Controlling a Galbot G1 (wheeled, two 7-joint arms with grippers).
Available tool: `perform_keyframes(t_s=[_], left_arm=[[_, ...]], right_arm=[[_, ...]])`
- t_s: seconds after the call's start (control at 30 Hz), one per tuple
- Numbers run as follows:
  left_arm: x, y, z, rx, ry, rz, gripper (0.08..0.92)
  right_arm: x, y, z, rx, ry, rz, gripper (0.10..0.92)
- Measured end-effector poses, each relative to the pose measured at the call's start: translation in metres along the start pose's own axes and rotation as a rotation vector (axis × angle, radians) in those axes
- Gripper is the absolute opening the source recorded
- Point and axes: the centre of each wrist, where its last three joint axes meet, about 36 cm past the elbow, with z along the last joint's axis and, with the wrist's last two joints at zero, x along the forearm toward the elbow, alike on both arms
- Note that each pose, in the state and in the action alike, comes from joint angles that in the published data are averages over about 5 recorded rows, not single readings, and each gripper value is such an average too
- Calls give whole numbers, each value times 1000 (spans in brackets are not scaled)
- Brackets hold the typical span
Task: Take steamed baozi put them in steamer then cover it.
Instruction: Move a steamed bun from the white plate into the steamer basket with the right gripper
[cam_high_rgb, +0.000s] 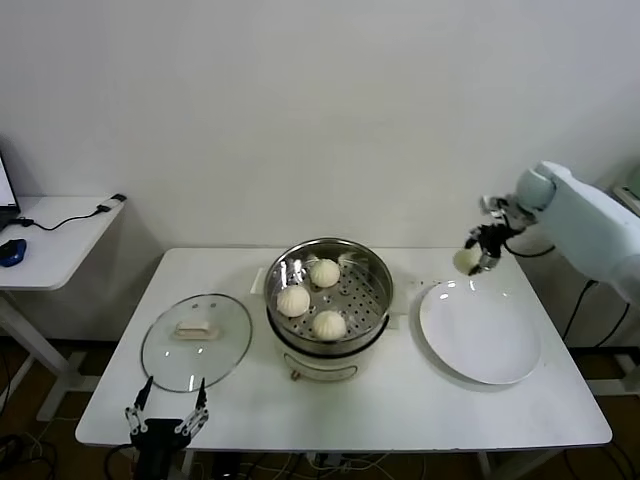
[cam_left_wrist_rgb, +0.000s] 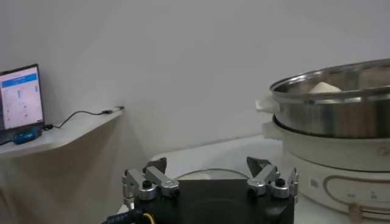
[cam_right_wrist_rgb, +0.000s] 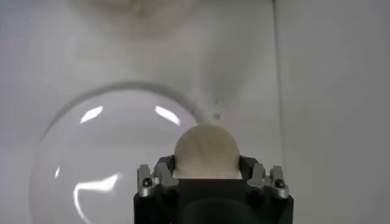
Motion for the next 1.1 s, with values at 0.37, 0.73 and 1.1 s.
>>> perform_keyframes(t_s=[0.37, 0.73, 1.1], left_arm=[[2, -3, -7, 17, -22, 23, 823], [2, 0, -8, 33, -31, 25, 823], [-1, 3, -7, 34, -33, 19, 823]], right_arm=[[38, -2, -144, 86, -113, -30, 687], [-3, 37, -218, 122, -92, -133, 687], [-52, 60, -236, 126, -45, -173, 687]])
